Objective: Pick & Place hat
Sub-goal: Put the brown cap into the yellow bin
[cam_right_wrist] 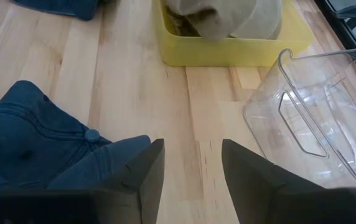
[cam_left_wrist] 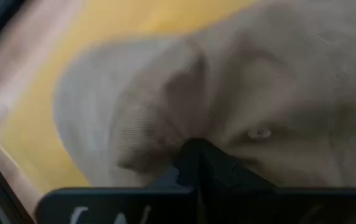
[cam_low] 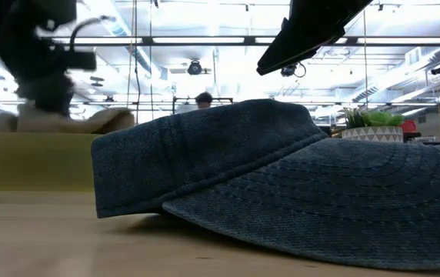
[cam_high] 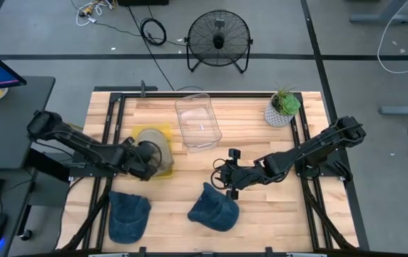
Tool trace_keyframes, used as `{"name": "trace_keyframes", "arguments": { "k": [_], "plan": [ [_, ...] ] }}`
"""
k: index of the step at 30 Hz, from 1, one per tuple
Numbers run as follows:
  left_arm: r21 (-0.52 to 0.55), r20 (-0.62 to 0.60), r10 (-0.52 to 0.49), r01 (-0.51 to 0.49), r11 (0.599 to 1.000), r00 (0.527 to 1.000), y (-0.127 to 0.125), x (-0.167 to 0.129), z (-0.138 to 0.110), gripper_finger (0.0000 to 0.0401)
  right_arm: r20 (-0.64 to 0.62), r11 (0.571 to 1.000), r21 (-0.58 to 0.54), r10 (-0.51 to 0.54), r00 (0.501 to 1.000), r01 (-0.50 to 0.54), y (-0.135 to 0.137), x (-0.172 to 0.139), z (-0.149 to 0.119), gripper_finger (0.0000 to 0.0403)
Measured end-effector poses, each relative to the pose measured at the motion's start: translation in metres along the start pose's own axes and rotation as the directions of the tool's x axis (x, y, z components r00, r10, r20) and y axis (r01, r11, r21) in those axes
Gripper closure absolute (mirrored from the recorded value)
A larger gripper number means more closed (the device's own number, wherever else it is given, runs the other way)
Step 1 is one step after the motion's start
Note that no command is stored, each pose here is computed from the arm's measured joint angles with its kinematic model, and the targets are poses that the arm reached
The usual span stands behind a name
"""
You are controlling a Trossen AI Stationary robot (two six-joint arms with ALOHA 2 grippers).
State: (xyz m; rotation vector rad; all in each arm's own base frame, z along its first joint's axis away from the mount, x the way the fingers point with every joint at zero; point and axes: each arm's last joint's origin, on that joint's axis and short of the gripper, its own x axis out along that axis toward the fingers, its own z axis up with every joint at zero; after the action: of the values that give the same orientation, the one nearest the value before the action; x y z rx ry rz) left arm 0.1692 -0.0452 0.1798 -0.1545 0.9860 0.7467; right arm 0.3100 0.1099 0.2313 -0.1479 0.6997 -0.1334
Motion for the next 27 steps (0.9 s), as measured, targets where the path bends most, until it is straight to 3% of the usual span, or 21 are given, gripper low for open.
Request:
{"name": "trace_keyframes", "arguments": {
  "k": [5, 11, 20, 27],
  "plan": [
    [-0.055, -0.09, 0.033, -0.038, 0.998, 0.995, 0.012, 0.027, -0.027, 0.0395, 0.0, 1.0, 0.0, 0.0, 1.0, 0.0, 0.0, 0.0, 0.0, 0.0238],
    [-0.124, -0.094, -0.014, 0.002, 0.992, 0.995, 0.018, 0.05, -0.045, 0.0397, 0.0, 1.0, 0.001, -0.001, 1.0, 0.001, 0.0, 0.0, 0.0, 0.0238],
    [-0.091, -0.114, -0.058, 0.048, 0.995, 0.992, 0.013, 0.043, -0.031, 0.0391, -0.002, 1.0, 0.005, -0.006, 1.0, 0.006, -0.002, 0.001, 0.0, 0.0238],
    [0.004, -0.159, -0.039, 0.04, 0.999, 0.987, 0.009, 0.013, -0.001, 0.0329, -0.002, 1.0, 0.004, -0.001, 1.0, 0.001, -0.002, 0.001, 0.0, 0.0238]
  ]
}}
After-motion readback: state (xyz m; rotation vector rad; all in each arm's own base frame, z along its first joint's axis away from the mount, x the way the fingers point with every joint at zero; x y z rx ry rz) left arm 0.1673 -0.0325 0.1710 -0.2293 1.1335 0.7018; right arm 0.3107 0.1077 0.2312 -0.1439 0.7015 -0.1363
